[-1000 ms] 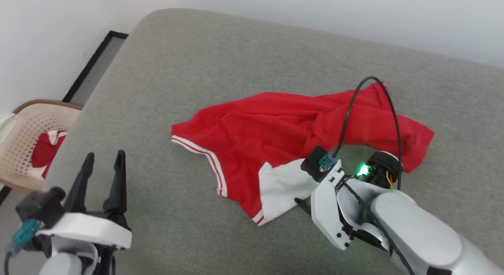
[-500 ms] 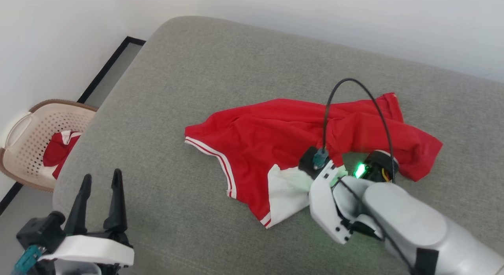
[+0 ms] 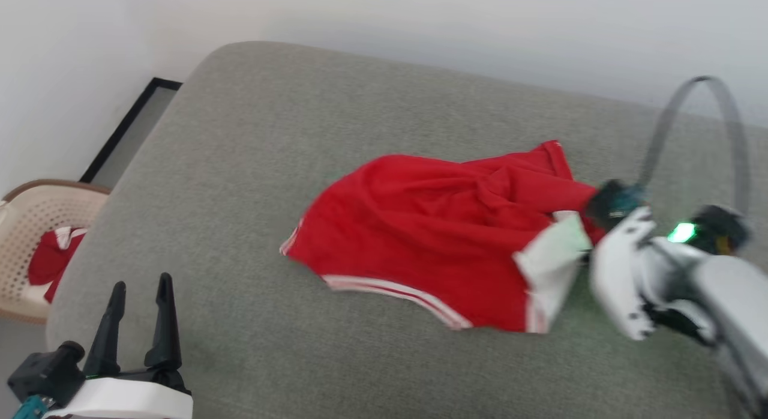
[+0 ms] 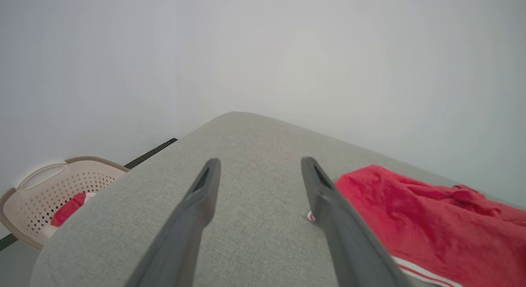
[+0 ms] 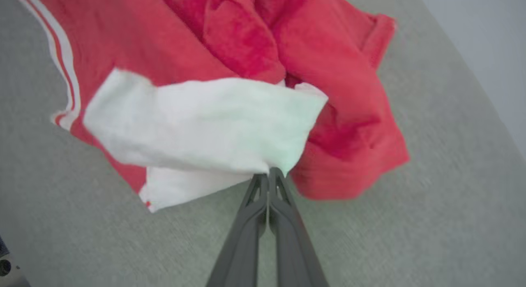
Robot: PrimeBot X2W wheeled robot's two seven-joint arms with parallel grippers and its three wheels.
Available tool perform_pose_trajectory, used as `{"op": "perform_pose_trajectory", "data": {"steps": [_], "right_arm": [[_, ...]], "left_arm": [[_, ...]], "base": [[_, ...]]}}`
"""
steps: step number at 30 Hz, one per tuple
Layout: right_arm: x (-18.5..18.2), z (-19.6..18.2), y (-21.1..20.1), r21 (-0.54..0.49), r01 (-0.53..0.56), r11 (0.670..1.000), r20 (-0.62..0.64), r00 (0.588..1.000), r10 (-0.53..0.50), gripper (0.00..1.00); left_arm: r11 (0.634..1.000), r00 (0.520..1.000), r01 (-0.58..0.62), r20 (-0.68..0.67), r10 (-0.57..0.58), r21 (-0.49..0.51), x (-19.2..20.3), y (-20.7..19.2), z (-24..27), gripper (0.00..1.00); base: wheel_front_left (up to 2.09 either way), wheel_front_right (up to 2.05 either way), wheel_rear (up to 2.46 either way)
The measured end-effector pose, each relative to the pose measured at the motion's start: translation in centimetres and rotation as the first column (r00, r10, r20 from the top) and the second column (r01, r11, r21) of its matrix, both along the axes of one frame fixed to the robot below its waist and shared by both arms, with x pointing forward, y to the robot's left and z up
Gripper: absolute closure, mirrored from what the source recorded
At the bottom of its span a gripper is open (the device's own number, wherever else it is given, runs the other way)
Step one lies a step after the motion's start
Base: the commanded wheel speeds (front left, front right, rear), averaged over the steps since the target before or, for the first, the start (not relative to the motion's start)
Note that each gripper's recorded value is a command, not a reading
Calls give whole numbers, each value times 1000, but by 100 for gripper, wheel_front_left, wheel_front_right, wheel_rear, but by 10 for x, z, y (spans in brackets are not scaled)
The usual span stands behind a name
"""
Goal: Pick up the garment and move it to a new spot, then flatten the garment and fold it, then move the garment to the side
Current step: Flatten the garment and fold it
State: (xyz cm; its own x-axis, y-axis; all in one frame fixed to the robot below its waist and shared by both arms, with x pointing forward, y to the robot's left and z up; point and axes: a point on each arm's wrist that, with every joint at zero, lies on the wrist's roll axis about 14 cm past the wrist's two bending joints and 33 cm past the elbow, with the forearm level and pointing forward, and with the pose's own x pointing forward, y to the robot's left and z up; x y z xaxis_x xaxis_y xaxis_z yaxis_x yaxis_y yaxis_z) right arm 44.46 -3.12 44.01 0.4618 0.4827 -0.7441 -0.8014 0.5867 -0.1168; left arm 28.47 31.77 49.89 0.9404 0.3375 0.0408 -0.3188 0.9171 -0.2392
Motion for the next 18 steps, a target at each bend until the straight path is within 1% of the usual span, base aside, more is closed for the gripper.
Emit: {"op": "perform_pose_trajectory", "data": {"steps": [4, 8, 11, 14, 15, 17, 18], "right_arm": [[8, 5, -52, -19, 129, 991, 7, 992, -129, 100], [5, -1, -105, -55, 267, 962, -25, 963, -268, 100], [-2, -10, -139, -85, 364, 928, -65, 927, -369, 100], [-11, -19, -169, -117, 448, 886, -93, 884, -459, 100], [-18, -26, -179, -126, 484, 866, -112, 861, -497, 100], [-25, -33, -183, -125, 518, 846, -138, 836, -532, 100], [-31, -41, -186, -126, 546, 828, -158, 813, -560, 100]], "left_arm": [[1000, 1000, 19, 10, -19, -8, 8, -4, 1, 0], [999, 999, 44, 7, -44, -9, 16, -9, 0, 0], [998, 998, 57, 1, -57, -7, 21, -12, -1, 0], [998, 998, 70, -3, -70, -1, 24, -13, -1, 0], [997, 997, 78, -6, -78, -4, 27, -15, -2, 0], [996, 996, 88, -12, -88, -4, 30, -16, -4, 0], [995, 995, 97, -17, -97, -3, 32, -17, -5, 0]], "base": [[0, 0, 0], [0, 0, 0], [0, 0, 0], [0, 0, 0], [0, 0, 0], [0, 0, 0], [0, 0, 0]]}}
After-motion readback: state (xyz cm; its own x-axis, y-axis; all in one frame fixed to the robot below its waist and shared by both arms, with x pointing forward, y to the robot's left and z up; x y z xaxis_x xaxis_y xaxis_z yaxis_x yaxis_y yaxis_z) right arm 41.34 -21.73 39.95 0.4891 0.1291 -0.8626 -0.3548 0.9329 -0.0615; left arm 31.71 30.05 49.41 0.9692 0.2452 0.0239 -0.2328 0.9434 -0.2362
